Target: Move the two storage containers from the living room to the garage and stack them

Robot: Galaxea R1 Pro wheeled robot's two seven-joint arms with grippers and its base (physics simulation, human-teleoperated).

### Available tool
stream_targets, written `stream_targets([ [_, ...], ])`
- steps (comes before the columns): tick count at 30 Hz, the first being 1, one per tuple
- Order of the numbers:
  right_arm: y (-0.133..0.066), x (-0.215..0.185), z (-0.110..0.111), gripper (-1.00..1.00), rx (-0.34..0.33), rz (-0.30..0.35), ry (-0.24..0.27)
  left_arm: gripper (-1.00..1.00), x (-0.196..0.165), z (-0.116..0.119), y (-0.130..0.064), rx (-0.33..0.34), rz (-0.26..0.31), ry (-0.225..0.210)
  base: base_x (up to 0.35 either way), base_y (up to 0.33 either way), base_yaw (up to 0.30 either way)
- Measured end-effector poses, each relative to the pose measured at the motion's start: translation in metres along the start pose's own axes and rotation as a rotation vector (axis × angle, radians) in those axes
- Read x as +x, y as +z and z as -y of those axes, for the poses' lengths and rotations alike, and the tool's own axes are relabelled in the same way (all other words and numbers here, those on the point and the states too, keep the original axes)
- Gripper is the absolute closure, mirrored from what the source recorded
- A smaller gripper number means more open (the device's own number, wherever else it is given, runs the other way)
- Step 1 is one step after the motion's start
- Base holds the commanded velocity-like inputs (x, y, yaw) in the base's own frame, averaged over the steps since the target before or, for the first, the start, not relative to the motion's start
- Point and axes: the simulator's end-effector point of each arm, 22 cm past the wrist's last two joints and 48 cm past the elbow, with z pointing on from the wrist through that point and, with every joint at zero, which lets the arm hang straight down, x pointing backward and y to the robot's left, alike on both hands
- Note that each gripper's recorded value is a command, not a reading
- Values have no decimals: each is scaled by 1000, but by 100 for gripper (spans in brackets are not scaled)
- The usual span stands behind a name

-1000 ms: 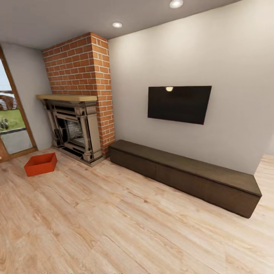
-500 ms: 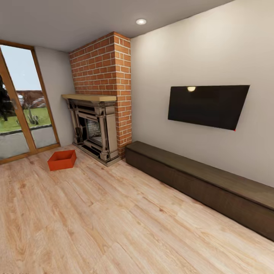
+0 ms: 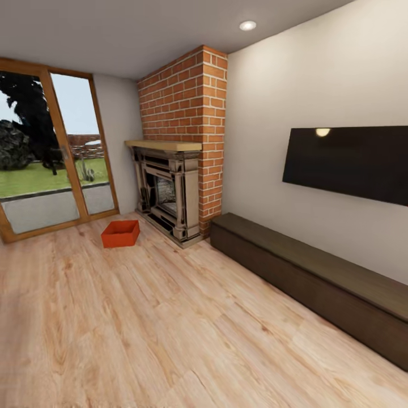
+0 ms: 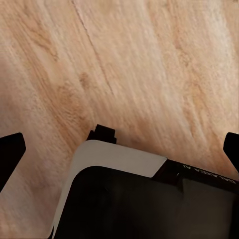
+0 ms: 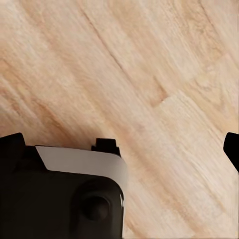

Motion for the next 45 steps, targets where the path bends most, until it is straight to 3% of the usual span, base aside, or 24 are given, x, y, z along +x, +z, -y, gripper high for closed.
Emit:
stream_targets([
  [23,0,-1,4,-100,4,5,-6,-100,-1,-2,0,-3,1,0,9,0,300],
  [45,0,0,5,-100,6,4,-7,-100,1,-2,0,-2,-5,-2,309,0,300],
])
